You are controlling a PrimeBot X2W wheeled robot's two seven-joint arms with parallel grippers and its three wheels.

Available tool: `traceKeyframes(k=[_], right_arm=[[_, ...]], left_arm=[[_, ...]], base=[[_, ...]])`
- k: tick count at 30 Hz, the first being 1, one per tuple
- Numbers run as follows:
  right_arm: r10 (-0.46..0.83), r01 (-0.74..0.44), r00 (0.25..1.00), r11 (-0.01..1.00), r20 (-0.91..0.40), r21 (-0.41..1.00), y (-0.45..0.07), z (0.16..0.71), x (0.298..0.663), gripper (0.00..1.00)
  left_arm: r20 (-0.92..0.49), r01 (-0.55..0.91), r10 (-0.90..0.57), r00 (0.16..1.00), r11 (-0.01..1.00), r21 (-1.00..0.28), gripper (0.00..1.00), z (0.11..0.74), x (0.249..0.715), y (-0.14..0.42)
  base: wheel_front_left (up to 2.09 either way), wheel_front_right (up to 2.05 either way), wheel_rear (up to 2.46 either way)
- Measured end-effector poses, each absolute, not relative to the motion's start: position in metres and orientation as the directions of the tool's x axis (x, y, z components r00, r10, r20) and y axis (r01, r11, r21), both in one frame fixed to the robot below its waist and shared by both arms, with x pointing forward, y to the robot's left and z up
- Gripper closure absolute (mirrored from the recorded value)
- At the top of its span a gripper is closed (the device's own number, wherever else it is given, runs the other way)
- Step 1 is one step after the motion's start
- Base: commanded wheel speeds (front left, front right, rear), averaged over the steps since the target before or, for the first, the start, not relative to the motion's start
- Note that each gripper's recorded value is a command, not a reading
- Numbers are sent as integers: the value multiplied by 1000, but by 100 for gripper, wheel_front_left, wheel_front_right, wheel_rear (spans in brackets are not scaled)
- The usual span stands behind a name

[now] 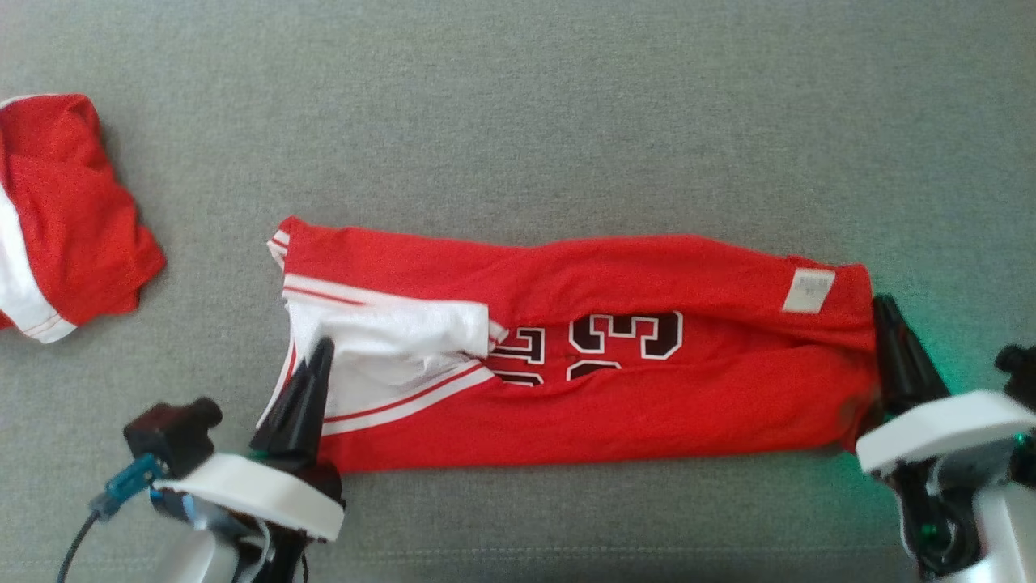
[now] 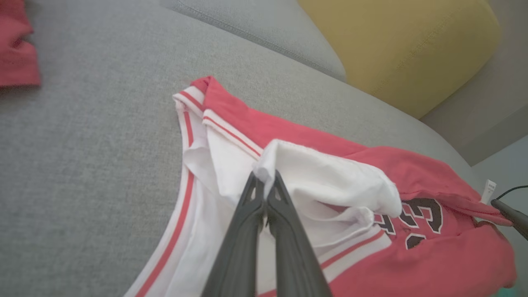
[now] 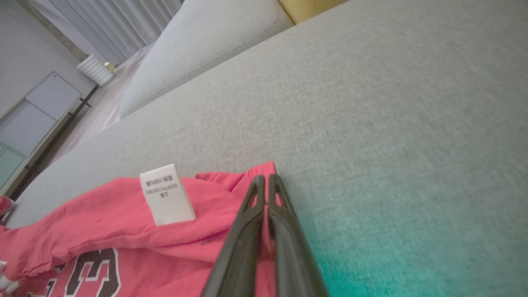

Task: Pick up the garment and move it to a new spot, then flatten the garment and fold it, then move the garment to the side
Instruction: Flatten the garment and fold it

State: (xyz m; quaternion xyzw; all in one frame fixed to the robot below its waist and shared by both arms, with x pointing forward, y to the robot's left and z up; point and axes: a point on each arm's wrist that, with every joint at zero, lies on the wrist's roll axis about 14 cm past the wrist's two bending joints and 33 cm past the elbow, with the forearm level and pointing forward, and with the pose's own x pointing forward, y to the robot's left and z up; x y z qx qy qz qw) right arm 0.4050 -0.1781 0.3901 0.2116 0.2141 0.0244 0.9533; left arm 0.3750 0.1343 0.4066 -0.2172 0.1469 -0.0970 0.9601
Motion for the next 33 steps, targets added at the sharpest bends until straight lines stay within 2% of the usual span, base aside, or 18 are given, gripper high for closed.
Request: traceKeyframes(k=[3, 5, 6, 8, 11, 15, 24, 28, 33], right_arm=[[130, 48, 895, 922, -426, 384, -179, 384, 393, 100], [124, 52, 888, 929, -443, 366, -179, 379, 388, 0], [124, 52, 888, 929, -443, 366, -179, 379, 388, 0], [124, 52, 886, 931, -447, 361, -178, 378, 386, 0], [127, 33, 894, 938, -430, 345, -175, 383, 387, 0], [121, -17, 933, 955, -338, 296, -174, 407, 395, 0], [146, -133, 986, 980, -82, 145, -164, 480, 406, 0], [174, -170, 984, 980, -31, 102, -155, 499, 404, 0], [191, -188, 981, 978, -19, 92, -150, 507, 393, 0]], left_arm=[[-278, 102, -251, 927, 884, -455, 100, 398, 367, 134], [-321, 75, -243, 915, 886, -457, 100, 390, 361, 136], [-321, 75, -243, 915, 886, -457, 92, 390, 361, 136], [-336, 60, -237, 912, 885, -462, 0, 386, 359, 136], [-346, 41, -216, 913, 893, -448, 0, 385, 358, 140], [-315, 1, -137, 939, 919, -394, 0, 394, 363, 153], [-66, 14, -33, 997, 963, -270, 0, 467, 387, 163], [29, 51, -46, 999, 975, -216, 0, 496, 389, 155], [57, 74, -66, 996, 985, -155, 0, 504, 382, 151]], base=[[0, 0, 0], [0, 0, 0], [0, 0, 0], [0, 0, 0], [0, 0, 0], [0, 0, 0], [0, 0, 0], [0, 0, 0], [0, 0, 0]])
